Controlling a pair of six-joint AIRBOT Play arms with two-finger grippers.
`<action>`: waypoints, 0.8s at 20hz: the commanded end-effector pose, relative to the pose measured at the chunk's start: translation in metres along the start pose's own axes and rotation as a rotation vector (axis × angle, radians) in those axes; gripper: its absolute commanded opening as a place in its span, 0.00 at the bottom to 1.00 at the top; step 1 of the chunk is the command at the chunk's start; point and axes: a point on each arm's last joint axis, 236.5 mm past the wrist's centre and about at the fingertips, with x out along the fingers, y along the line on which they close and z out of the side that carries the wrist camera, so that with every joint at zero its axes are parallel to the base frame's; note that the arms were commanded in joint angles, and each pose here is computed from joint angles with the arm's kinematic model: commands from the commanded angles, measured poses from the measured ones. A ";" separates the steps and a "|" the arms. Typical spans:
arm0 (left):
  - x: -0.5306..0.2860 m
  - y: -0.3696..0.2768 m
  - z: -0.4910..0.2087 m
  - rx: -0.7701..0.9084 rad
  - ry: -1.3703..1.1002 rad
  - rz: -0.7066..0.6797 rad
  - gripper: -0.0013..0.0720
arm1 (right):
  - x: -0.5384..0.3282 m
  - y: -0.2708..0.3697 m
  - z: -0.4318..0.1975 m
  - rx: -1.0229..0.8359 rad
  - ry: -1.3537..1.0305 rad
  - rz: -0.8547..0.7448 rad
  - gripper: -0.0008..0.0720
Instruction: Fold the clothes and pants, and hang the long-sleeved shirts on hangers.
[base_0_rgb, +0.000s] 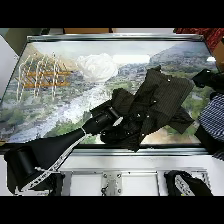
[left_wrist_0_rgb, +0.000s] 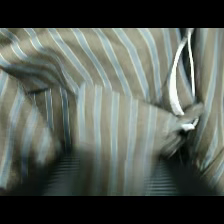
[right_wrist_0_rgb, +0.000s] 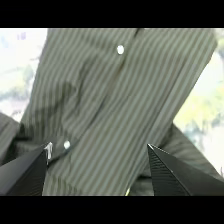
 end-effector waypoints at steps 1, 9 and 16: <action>0.001 0.006 0.006 -0.044 -0.025 -0.001 0.07 | 0.010 -0.004 -0.036 0.004 0.085 0.000 0.91; -0.073 0.094 0.013 -0.431 -0.150 0.079 0.04 | 0.038 0.065 -0.230 0.172 0.578 0.056 0.91; -0.081 0.115 0.000 -0.529 -0.147 0.090 0.04 | 0.079 0.151 -0.314 0.381 0.640 0.206 0.91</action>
